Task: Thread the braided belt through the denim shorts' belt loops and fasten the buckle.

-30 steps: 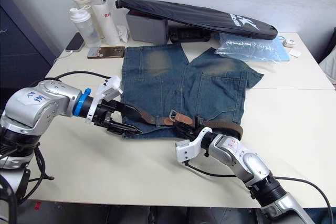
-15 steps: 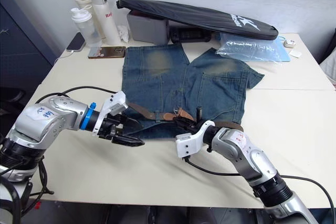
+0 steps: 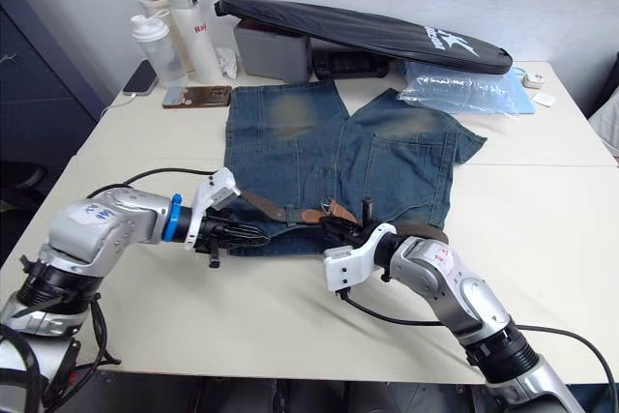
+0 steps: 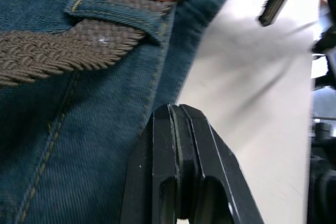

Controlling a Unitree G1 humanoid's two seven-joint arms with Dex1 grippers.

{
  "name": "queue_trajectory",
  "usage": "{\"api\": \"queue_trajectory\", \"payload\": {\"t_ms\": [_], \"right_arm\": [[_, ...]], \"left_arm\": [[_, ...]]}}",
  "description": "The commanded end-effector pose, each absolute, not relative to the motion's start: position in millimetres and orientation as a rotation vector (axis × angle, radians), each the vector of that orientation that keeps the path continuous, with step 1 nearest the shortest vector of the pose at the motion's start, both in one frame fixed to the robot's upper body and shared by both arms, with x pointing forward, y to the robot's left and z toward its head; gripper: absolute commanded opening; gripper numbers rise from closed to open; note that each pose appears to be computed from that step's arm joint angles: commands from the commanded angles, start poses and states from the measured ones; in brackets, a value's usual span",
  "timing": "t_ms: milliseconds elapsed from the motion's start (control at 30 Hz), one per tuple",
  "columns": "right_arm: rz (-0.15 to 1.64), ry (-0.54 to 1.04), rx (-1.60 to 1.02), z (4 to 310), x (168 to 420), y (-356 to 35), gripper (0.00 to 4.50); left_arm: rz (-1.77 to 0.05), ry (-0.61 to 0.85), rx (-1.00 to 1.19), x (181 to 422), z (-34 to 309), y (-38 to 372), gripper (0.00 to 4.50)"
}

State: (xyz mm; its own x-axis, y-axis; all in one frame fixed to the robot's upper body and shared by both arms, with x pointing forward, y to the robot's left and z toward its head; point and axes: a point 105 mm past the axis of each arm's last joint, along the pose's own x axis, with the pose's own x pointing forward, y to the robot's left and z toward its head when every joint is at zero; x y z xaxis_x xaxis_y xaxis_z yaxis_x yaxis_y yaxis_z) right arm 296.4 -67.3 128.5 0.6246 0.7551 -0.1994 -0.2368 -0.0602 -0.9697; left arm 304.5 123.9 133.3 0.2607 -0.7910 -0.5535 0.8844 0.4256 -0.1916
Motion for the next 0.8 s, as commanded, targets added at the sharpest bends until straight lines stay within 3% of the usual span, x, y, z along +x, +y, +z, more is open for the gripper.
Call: {"api": "queue_trajectory", "payload": {"t_ms": [33, 333, 500, 800], "right_arm": [[0.832, -0.52, -1.396, 143, 292, -67, 0.0], [0.83, -0.502, -1.392, 141, 292, -69, 0.0], [0.832, -0.5, -1.394, 141, 292, -69, 0.0], [0.843, -0.523, -1.468, 151, 288, -71, 0.0]], "left_arm": [[-1.085, 0.573, 0.154, 316, 141, 122, 0.03], [-1.068, 0.578, 0.167, 316, 142, 125, 0.03], [-1.081, 0.667, 0.343, 305, 108, 129, 0.03], [-1.031, 0.684, 0.622, 311, 88, 146, 0.03]]}}
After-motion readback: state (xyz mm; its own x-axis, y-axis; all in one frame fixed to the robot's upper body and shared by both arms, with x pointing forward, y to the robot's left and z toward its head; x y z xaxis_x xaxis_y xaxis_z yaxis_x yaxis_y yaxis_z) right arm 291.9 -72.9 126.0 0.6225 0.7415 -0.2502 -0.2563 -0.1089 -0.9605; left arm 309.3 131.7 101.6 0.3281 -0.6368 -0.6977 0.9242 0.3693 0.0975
